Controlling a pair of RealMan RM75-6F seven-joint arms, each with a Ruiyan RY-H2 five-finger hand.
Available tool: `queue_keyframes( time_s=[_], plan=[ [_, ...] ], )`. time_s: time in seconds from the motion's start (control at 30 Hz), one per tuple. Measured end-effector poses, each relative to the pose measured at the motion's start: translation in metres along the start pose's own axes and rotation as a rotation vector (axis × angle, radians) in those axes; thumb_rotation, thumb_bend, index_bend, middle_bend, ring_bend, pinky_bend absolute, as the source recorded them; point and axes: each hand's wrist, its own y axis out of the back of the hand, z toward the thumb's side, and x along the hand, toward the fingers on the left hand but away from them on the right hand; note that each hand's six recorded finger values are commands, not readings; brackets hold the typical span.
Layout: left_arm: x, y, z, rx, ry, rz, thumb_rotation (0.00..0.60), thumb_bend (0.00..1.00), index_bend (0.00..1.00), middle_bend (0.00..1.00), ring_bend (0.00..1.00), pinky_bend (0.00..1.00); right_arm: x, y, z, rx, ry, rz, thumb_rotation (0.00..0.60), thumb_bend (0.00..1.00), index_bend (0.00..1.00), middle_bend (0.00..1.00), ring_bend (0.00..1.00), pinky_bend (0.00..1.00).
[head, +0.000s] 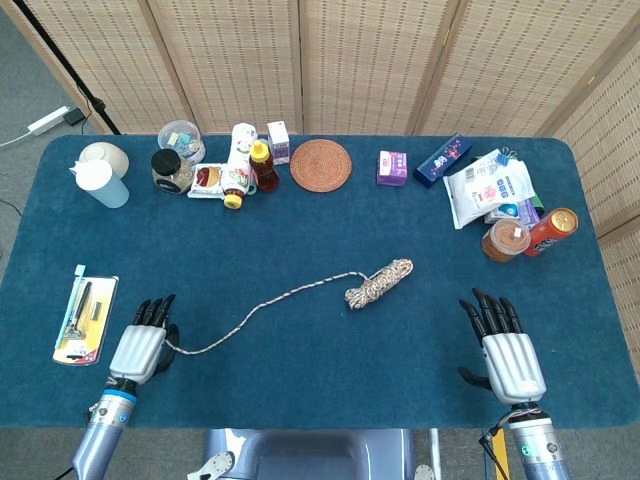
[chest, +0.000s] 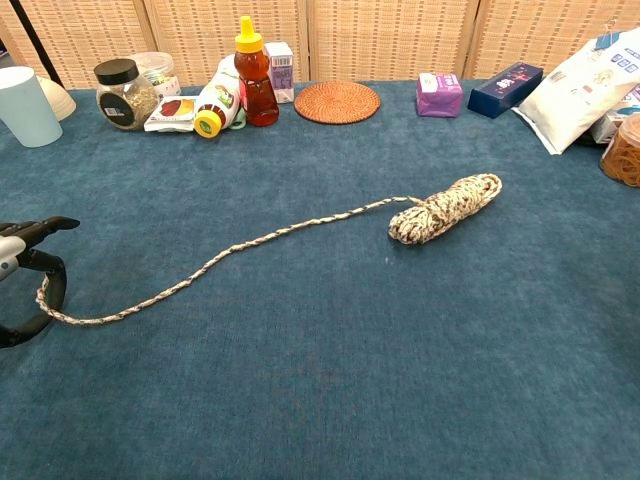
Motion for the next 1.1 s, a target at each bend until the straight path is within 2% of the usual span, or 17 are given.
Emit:
queue_keyframes(
  time_s=[0.83,1.0,1.1],
  plan=[
    [0.003,0.013,-0.005,-0.022,0.016,0.026,0.600,0.45,0.65,0.00,0.00,0.00,-0.001,-0.005,0.000,0.002,0.000,0.017,0.600,0.00,0.10,0.00,0.00,0.00],
    [0.004,0.026,-0.005,-0.024,0.006,0.049,0.600,0.45,0.65,0.00,0.00,0.00,-0.008,-0.011,0.000,0.011,-0.006,0.021,0.600,0.00,0.07,0.00,0.00,0.00],
    [0.005,0.037,-0.005,-0.006,-0.002,0.069,0.600,0.45,0.65,0.00,0.00,0.00,-0.015,-0.014,0.004,0.027,0.015,0.025,0.600,0.00,0.02,0.00,0.00,0.00]
  ],
)
